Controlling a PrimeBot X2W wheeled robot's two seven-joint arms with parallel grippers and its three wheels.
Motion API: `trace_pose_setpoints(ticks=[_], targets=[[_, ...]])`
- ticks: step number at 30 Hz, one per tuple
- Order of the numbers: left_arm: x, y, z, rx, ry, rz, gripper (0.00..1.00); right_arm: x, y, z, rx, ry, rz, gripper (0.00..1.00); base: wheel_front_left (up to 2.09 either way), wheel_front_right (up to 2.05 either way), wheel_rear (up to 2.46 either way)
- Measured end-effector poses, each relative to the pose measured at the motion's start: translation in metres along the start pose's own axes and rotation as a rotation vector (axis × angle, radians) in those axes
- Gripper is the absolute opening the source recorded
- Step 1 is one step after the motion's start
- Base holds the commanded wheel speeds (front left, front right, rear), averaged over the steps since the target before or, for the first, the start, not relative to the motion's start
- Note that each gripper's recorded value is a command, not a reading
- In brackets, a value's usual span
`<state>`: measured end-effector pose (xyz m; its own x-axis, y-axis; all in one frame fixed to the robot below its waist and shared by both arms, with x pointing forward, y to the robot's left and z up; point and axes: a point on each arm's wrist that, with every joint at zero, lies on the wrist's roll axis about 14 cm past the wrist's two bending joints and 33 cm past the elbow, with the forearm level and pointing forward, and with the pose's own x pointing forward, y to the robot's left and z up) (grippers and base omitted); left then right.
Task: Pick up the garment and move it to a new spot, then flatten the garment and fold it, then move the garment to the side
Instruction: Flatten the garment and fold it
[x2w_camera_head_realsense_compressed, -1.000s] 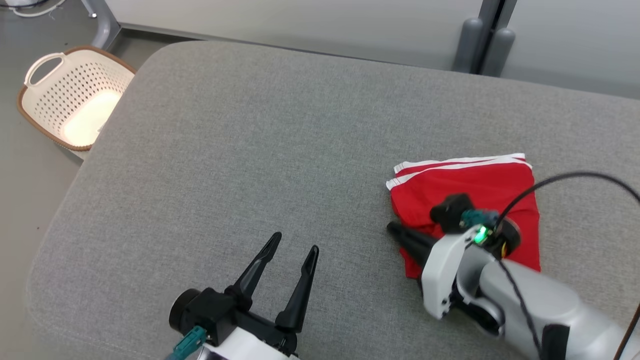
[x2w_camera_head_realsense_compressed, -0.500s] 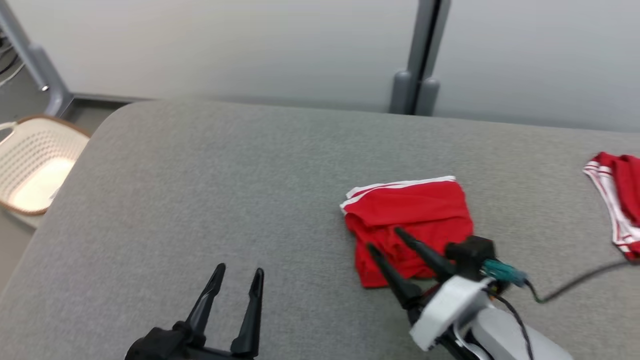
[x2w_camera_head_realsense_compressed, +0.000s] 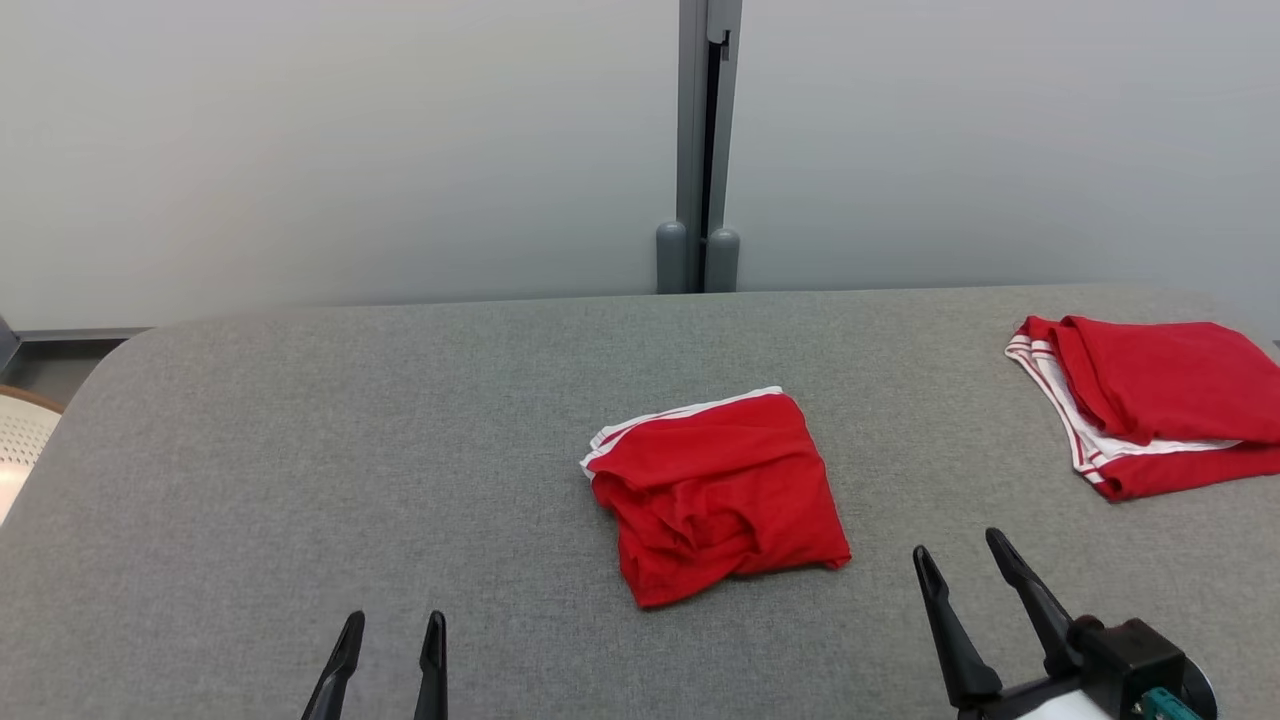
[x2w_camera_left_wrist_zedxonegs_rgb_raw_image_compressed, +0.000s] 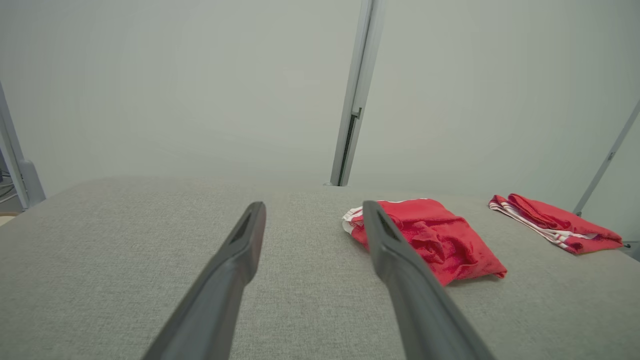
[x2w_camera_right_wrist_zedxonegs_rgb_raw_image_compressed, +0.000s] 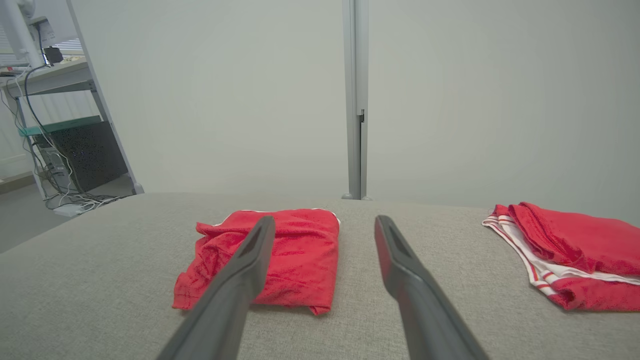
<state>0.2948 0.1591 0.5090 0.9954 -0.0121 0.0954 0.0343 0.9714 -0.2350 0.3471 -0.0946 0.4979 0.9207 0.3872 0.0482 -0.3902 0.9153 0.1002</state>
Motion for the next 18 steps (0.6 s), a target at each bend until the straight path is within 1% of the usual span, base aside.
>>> trace_pose_setpoints(ticks=[2, 3, 8, 15, 18], targets=[[-0.008, 0.000, -0.008, 0.036, 0.027, -0.007, 1.00, -0.017, -0.007, -0.004, -0.018, 0.007, -0.043, 1.00, 0.00, 0.00, 0.00], [-0.011, -0.001, -0.011, 0.047, 0.037, -0.011, 1.00, -0.022, -0.009, -0.006, -0.009, 0.010, -0.061, 1.00, 0.00, 0.00, 0.00], [-0.021, -0.002, -0.018, 0.062, 0.057, -0.016, 1.00, -0.036, -0.011, -0.006, 0.013, 0.000, -0.106, 1.00, 0.00, 0.00, 0.00], [-0.021, -0.007, -0.017, 0.074, 0.053, -0.031, 1.00, -0.038, -0.006, -0.006, 0.020, -0.004, -0.105, 1.00, 0.00, 0.00, 0.00], [-0.021, -0.008, -0.018, 0.079, 0.055, -0.036, 1.00, -0.036, 0.002, -0.012, 0.027, 0.012, -0.077, 1.00, 0.00, 0.00, 0.00]])
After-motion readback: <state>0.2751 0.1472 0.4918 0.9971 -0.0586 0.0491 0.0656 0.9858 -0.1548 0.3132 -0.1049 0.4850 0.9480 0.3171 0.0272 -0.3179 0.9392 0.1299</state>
